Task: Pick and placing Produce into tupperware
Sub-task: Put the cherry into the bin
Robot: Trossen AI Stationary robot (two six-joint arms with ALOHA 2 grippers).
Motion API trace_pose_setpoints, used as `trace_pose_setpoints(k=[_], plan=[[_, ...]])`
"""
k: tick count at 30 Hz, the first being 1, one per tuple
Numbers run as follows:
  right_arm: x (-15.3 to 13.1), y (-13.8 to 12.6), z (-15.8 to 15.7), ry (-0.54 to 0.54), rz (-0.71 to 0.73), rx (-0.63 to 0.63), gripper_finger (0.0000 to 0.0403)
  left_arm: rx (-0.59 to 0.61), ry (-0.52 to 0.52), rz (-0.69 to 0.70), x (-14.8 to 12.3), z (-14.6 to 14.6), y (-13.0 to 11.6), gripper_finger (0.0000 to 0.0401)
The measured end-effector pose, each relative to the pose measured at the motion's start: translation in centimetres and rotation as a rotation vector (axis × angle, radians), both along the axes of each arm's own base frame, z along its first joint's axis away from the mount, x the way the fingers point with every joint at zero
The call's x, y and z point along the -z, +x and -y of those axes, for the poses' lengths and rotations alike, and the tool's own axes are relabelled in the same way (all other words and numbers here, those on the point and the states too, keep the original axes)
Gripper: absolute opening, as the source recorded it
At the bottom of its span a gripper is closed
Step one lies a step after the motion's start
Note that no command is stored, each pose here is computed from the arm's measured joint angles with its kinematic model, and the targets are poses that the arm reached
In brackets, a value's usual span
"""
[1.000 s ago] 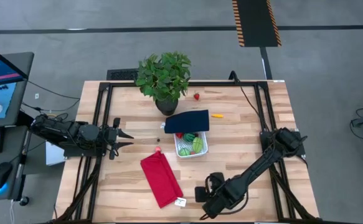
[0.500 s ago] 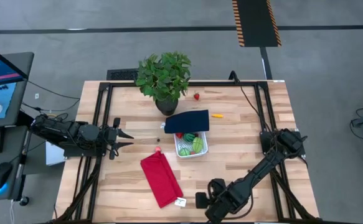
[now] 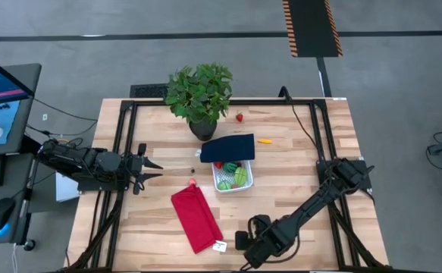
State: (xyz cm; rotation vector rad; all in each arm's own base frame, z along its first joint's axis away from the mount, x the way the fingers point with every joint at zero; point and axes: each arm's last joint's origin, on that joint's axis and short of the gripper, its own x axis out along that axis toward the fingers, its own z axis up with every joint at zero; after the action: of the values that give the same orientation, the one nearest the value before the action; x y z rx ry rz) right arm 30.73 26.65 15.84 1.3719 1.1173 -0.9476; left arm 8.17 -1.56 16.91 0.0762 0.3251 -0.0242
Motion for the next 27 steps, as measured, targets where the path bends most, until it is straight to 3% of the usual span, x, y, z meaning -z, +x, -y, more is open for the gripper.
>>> trace_pose_setpoints(k=[2,4,19,27], plan=[[0.49,0.74,0.07,0.047,-0.018,0.012,0.037,-0.001,0.0,0.0,0.0,0.0,0.0,0.01],[1.09,0.4,0.53,0.023,-0.076,0.029,0.037,-0.001,0.0,0.0,0.0,0.0,0.0,0.01],[0.82,0.51,0.54,0.045,-0.08,0.049,0.0368,0.0,0.0,0.0,0.0,0.0,-0.01,0.01],[0.77,0.63,0.39,0.054,-0.064,0.028,0.0331,0.0,0.0,0.001,0.0,0.0,0.0,0.01]])
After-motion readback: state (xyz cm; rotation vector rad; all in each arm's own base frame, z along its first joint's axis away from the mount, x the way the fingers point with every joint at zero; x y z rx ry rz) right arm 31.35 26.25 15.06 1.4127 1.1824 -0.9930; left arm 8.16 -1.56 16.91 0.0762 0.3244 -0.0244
